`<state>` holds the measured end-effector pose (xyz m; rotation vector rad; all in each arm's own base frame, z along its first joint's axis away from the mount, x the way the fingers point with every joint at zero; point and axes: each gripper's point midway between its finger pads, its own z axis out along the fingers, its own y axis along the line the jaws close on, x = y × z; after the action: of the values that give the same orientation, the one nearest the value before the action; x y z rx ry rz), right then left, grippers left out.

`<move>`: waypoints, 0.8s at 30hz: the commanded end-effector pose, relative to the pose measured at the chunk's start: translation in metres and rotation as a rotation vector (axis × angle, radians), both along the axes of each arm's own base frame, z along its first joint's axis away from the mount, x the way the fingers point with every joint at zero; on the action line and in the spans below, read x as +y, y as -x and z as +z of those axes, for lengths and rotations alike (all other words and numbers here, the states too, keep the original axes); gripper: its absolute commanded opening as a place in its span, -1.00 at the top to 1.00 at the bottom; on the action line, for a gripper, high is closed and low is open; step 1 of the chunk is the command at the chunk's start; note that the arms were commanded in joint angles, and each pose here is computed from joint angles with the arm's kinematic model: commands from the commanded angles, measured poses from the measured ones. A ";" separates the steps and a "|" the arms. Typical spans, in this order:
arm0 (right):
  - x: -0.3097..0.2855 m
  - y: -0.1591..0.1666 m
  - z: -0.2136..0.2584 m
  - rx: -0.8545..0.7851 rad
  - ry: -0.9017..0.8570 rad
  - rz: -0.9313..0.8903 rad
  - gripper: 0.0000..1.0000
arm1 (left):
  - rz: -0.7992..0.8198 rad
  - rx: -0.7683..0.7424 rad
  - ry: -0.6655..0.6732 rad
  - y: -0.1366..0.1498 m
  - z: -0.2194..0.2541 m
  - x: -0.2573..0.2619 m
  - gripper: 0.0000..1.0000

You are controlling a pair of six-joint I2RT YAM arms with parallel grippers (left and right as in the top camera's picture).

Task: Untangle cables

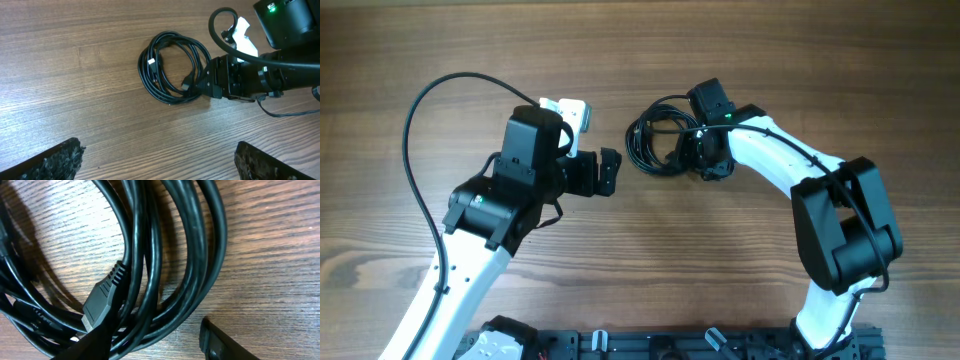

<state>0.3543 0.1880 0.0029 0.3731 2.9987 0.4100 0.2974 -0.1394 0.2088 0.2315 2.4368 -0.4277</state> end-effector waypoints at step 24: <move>-0.008 -0.015 0.032 -0.008 0.091 -0.222 -0.99 | -0.010 -0.007 0.014 -0.002 0.006 -0.004 -1.00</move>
<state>0.3608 0.1774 0.0287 0.6703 2.9645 0.2841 0.2973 -0.1395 0.2087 0.2319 2.4372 -0.4278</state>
